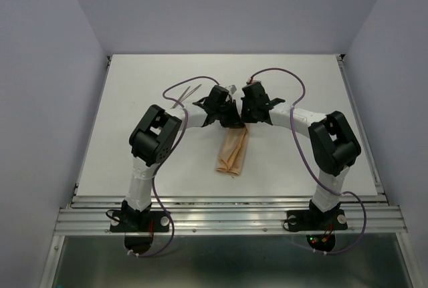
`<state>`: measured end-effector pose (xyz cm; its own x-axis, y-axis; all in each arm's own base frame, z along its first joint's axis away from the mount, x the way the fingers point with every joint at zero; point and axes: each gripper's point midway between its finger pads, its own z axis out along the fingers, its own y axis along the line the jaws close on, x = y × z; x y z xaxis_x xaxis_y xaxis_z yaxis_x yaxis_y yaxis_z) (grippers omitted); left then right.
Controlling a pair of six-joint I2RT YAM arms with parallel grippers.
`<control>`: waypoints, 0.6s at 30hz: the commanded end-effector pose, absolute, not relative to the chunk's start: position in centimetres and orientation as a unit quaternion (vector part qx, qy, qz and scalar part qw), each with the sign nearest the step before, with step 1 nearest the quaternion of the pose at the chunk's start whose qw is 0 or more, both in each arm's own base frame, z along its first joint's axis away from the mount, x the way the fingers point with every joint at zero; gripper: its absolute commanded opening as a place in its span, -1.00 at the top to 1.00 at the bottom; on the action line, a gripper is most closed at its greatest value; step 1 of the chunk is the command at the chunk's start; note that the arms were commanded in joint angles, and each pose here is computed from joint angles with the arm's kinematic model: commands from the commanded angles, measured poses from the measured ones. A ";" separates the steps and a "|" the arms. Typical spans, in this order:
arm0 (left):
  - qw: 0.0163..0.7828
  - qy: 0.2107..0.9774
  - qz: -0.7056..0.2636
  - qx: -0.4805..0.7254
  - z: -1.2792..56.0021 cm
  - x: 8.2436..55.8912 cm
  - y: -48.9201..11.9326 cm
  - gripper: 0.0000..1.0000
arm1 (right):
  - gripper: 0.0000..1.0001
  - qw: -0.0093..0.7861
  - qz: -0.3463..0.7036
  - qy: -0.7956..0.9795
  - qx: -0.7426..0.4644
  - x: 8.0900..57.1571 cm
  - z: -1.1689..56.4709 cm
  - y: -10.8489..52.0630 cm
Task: Fold the napkin into a case and place the utensils inside
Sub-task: Stuff the top corner of the smaller-rectangle-folded napkin into the folded napkin.
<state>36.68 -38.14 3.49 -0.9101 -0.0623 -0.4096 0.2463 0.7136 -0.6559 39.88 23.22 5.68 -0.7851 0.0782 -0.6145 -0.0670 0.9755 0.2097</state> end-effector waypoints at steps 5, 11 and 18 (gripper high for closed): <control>0.250 0.882 -0.396 0.060 8.8 36.0 -36.8 1.00 | 0.99 0.349 0.131 0.928 0.008 41.0 7.3 24.5; 0.249 0.892 -0.374 0.057 7.6 35.8 -35.3 1.00 | 0.99 0.350 0.135 0.927 0.009 41.1 7.4 24.7; 0.243 0.904 -0.350 0.046 5.2 36.2 -34.2 1.00 | 0.99 0.352 0.138 0.926 0.008 41.2 7.7 24.8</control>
